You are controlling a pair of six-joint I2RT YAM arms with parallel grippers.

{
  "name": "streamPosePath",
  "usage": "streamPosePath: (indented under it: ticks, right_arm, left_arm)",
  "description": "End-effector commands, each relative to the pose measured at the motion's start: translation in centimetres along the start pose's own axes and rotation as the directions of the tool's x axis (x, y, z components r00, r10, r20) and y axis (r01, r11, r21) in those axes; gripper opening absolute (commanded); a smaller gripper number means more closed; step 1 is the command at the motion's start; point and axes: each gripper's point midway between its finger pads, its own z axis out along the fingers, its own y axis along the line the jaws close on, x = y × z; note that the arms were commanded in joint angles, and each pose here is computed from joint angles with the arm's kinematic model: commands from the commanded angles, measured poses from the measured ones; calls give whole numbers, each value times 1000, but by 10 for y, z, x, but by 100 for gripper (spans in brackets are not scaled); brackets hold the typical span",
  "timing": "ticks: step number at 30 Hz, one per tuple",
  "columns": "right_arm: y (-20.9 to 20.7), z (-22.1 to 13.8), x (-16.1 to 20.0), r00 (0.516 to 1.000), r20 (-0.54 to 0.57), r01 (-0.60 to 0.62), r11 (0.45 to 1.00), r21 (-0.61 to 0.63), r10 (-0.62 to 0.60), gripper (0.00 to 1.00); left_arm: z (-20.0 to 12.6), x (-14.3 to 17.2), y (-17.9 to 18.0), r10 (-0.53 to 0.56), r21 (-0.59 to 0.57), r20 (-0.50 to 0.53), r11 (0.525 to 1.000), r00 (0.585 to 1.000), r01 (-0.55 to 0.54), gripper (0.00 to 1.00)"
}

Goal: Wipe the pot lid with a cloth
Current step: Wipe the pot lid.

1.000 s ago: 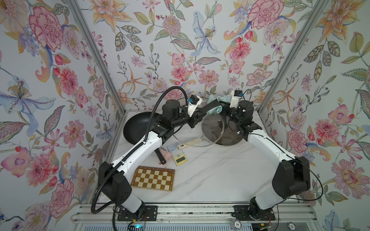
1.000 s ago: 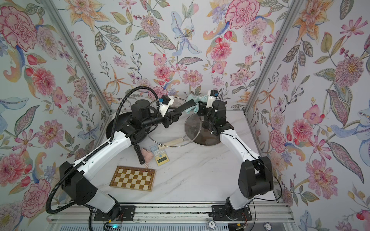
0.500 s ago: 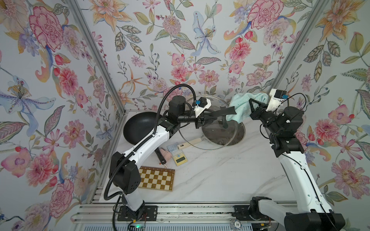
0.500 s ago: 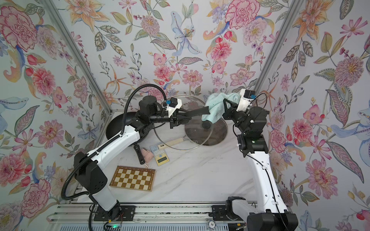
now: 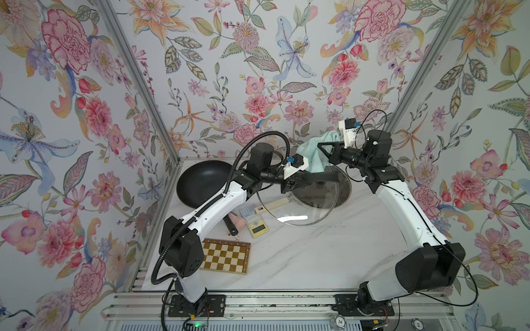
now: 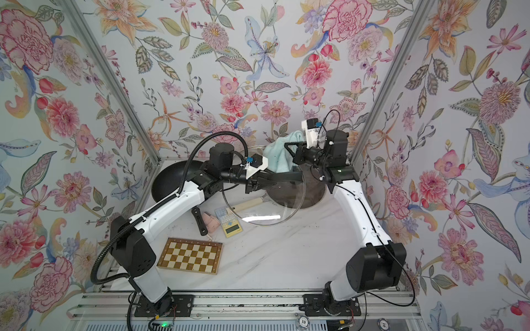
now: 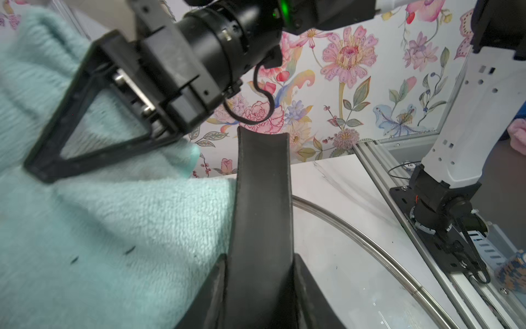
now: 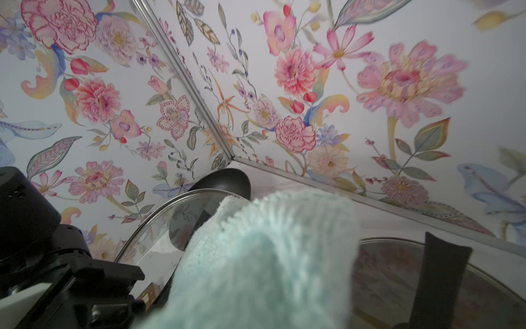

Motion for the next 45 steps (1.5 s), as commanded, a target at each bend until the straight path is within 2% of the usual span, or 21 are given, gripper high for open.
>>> streamPosePath:
  ticks: [1,7,12,17,19,22,26,27,32,39,42,44,45]
  right_arm:
    - [24,13,23,993,-113,3,992,-125,-17,0]
    - [70,52,46,981,-193,-26,955,-295,-33,0]
    - [115,81,71,962,-268,-76,898,-433,-48,0]
    - [126,99,86,949,-311,-109,882,-459,-45,0]
    - [114,103,86,953,-300,-89,908,-409,-42,0]
    - [79,98,81,963,-268,-51,962,-269,-24,0]
    - [28,70,68,976,-215,-58,995,-84,39,0]
    - [17,60,65,979,-195,-57,998,-36,49,0]
    - [-31,14,68,983,-130,-106,981,161,128,0]
    - [-28,-12,96,977,-108,-164,969,185,186,0]
    - [-33,-20,105,974,-90,-181,955,236,207,0]
    - [-42,-31,107,975,-56,-188,934,305,214,0]
    - [-47,-37,107,974,-34,-198,919,340,223,0]
  left_arm:
    - [-21,-64,-10,243,-48,67,969,968,-241,0]
    - [-11,-61,-20,276,-20,43,961,960,-275,0]
    - [-3,-60,-28,290,5,37,957,956,-290,0]
    - [-2,-59,-31,303,7,25,953,953,-303,0]
    - [-4,-60,-30,311,-5,21,951,950,-311,0]
    - [-10,-63,-28,327,-55,19,944,945,-326,0]
    - [-21,-66,-20,346,-168,21,926,938,-337,0]
    - [-34,-80,-21,367,-210,38,912,929,-352,0]
    - [-52,-87,-7,368,-330,45,883,929,-334,0]
    - [-74,-95,22,355,-485,88,831,931,-271,0]
    - [-80,-96,36,344,-555,94,797,934,-238,0]
    - [-93,-98,57,297,-639,112,752,948,-160,0]
    - [-97,-98,65,266,-657,134,745,955,-115,0]
